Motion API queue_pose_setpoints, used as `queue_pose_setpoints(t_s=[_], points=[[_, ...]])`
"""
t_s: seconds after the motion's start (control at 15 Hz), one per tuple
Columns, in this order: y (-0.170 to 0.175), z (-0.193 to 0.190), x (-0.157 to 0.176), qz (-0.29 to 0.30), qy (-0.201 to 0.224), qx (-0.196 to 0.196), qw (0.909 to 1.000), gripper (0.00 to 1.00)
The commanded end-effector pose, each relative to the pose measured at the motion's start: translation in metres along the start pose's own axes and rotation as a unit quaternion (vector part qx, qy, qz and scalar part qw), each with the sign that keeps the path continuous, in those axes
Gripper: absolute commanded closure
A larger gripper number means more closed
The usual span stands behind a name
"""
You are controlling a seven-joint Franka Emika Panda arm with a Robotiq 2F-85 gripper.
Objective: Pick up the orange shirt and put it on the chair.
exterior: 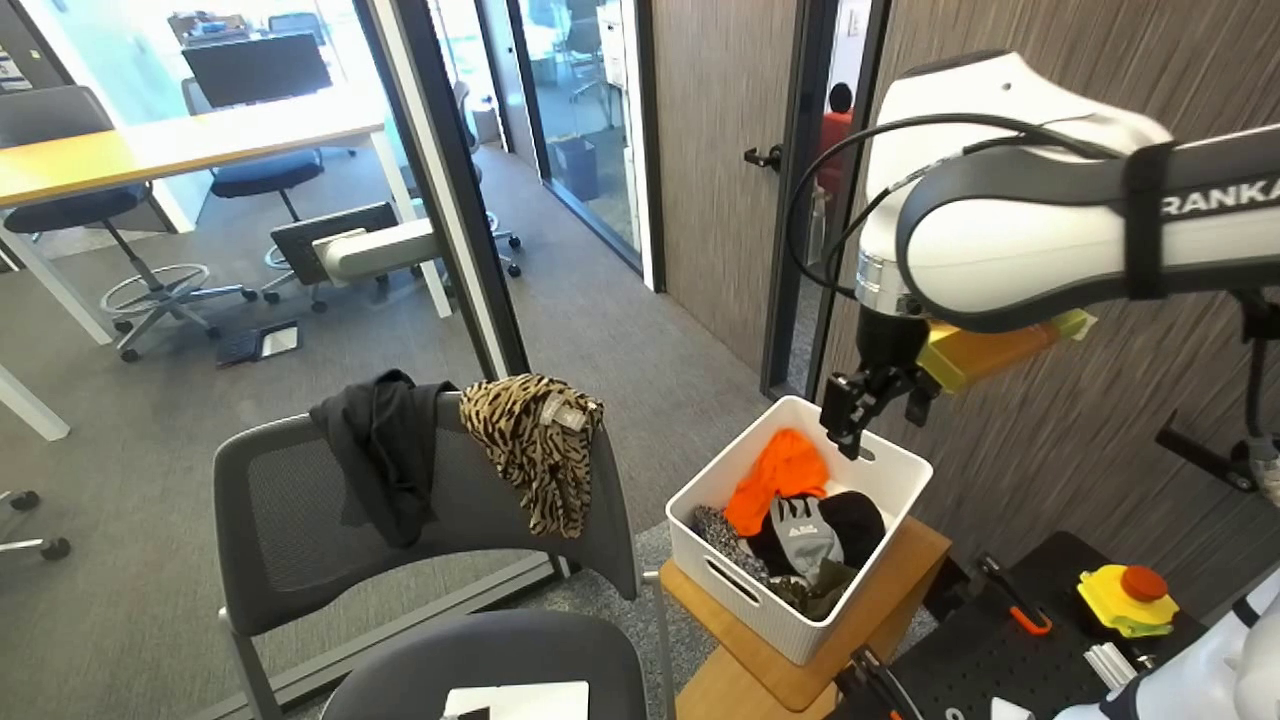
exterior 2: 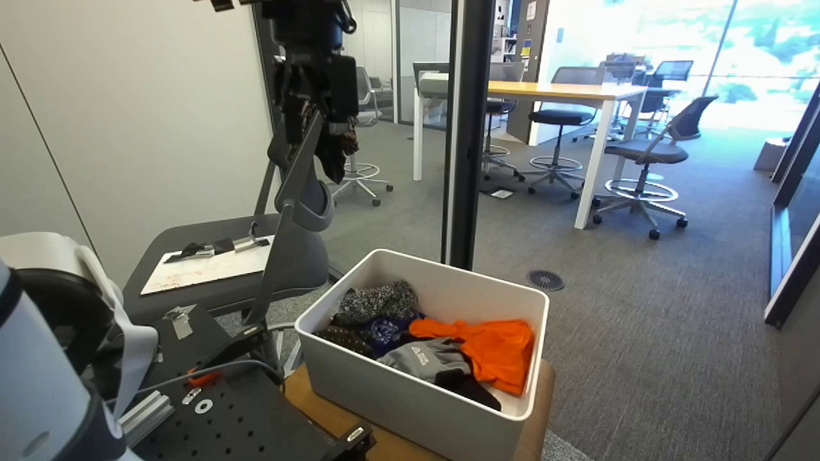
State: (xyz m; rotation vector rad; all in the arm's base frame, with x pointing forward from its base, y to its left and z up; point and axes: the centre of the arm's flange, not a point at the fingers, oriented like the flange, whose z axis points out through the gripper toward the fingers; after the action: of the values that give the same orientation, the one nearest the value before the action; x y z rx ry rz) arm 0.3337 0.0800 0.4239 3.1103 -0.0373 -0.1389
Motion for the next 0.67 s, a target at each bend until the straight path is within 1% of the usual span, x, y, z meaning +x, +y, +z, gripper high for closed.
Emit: queue_pose_setpoints(t_s=[0.0, 0.13, 0.27, 0.4, 0.6], points=[[0.008, 0.030, 0.053, -0.010, -0.004, 0.011, 0.9999, 0.00], [0.015, 0.051, 0.072, 0.003, 0.001, 0.023, 0.9997, 0.00], [0.022, 0.072, 0.091, 0.045, 0.002, 0.047, 0.9979, 0.00], [0.030, 0.092, 0.109, 0.092, -0.010, 0.082, 0.9923, 0.00], [0.041, 0.124, 0.137, 0.162, -0.024, 0.131, 0.9778, 0.00]])
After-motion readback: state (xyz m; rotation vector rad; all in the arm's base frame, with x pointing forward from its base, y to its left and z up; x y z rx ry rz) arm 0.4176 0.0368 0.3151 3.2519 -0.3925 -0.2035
